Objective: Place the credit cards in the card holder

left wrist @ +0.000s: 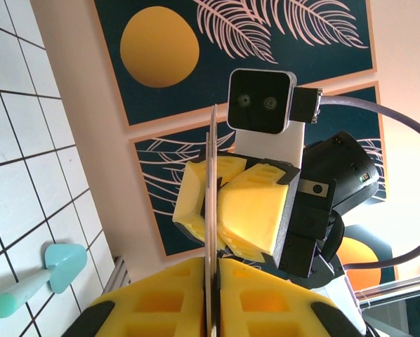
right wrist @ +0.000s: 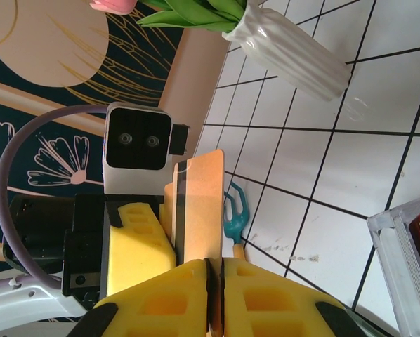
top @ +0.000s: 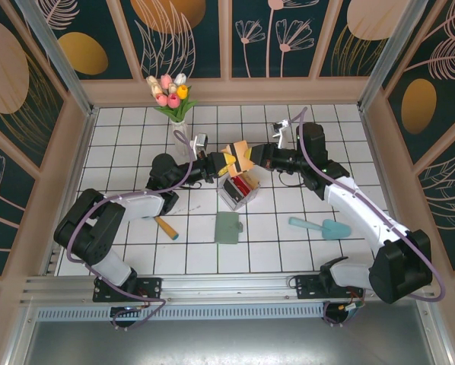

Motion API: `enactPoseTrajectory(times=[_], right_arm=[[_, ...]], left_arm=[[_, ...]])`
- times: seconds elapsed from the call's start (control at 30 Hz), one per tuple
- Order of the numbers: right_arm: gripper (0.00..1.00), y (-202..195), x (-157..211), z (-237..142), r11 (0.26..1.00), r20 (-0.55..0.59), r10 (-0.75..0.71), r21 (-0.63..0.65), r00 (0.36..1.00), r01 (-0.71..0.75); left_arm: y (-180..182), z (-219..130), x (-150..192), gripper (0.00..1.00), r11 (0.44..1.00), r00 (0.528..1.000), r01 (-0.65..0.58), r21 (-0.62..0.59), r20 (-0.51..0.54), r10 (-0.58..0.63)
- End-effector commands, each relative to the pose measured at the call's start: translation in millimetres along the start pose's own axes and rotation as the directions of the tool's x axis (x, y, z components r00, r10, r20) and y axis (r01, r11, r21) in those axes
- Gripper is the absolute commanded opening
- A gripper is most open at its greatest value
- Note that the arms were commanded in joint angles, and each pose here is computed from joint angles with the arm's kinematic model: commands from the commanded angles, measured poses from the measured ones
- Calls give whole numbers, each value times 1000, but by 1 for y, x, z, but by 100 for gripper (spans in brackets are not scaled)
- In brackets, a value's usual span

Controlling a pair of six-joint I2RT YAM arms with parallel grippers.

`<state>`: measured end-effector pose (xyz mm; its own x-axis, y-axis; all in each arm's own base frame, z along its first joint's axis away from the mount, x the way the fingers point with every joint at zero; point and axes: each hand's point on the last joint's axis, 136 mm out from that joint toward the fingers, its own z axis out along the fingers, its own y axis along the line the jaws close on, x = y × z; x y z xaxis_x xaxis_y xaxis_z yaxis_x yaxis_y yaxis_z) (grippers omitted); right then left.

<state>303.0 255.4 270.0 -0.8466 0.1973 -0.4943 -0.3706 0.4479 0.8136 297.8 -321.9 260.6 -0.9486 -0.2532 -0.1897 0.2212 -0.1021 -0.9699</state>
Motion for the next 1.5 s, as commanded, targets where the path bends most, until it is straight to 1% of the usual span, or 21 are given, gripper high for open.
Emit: enactPoseTrajectory(times=[0.0,0.23,0.27,0.37,0.4,0.47,0.57,0.6,0.63,0.67,0.7,0.77,0.83,0.87,0.93,1.03,1.13,1.27,1.4,1.47], right_arm=[[12,-32,-4,-9,991,56,49,118,997,-55],[11,-35,-7,-15,990,81,63,121,995,-72],[10,-35,-8,-16,990,83,64,121,995,-73],[8,-40,-14,-23,985,128,60,150,990,-79],[8,-38,-17,-26,987,138,52,142,989,-72],[7,-32,-20,-29,992,144,49,110,988,-66],[7,-29,-23,-30,993,146,32,111,989,-49],[7,-29,-24,-30,993,145,14,118,989,-31],[7,-32,-26,-30,990,148,-3,143,989,-19],[6,-40,-27,-30,981,150,-25,192,988,-4],[7,-46,-26,-29,975,137,-38,222,990,7],[7,-53,-22,-21,969,81,-66,243,995,44],[7,-68,-18,-12,936,35,-109,341,993,91],[7,-79,-15,-7,903,2,-156,407,988,141],[7,-96,-6,7,837,-91,-217,495,972,233],[6,-118,10,29,741,-246,-286,556,926,376],[4,-141,8,38,641,-300,-299,641,906,423],[5,-147,12,51,633,-356,-323,608,877,480],[5,-153,14,56,583,-401,-347,616,848,530],[5,-154,15,57,570,-416,-355,613,837,547]], left_arm=[[-26,-2,0,14,993,997,-81,87,1,81],[-27,-3,0,13,993,997,-80,90,2,81],[-26,-3,0,13,993,997,-80,89,4,80],[-23,-6,-5,10,995,998,-61,77,31,58],[-20,-9,-7,9,996,998,-49,70,43,46],[-7,-12,-11,6,999,998,4,33,63,-6],[13,-22,-18,0,995,988,97,-7,120,-95],[21,-26,-21,0,989,980,144,-18,145,-139],[24,-30,-22,0,987,973,163,-15,166,-158],[27,-34,-23,0,984,968,177,-14,184,-171],[31,-37,-23,0,982,965,188,-22,193,-180],[41,-40,-23,0,976,959,210,-59,209,-194],[47,-41,-23,0,973,958,211,-89,216,-188],[50,-41,-23,0,973,960,208,-101,215,-182],[54,-41,-23,0,971,962,198,-134,218,-166],[60,-43,-23,0,966,967,170,-195,221,-126],[62,-42,-22,0,962,974,146,-231,202,-99],[58,-42,-21,0,966,978,127,-225,192,-84],[59,-41,-19,0,966,981,118,-230,180,-77],[60,-41,-19,0,966,982,116,-233,173,-76]])
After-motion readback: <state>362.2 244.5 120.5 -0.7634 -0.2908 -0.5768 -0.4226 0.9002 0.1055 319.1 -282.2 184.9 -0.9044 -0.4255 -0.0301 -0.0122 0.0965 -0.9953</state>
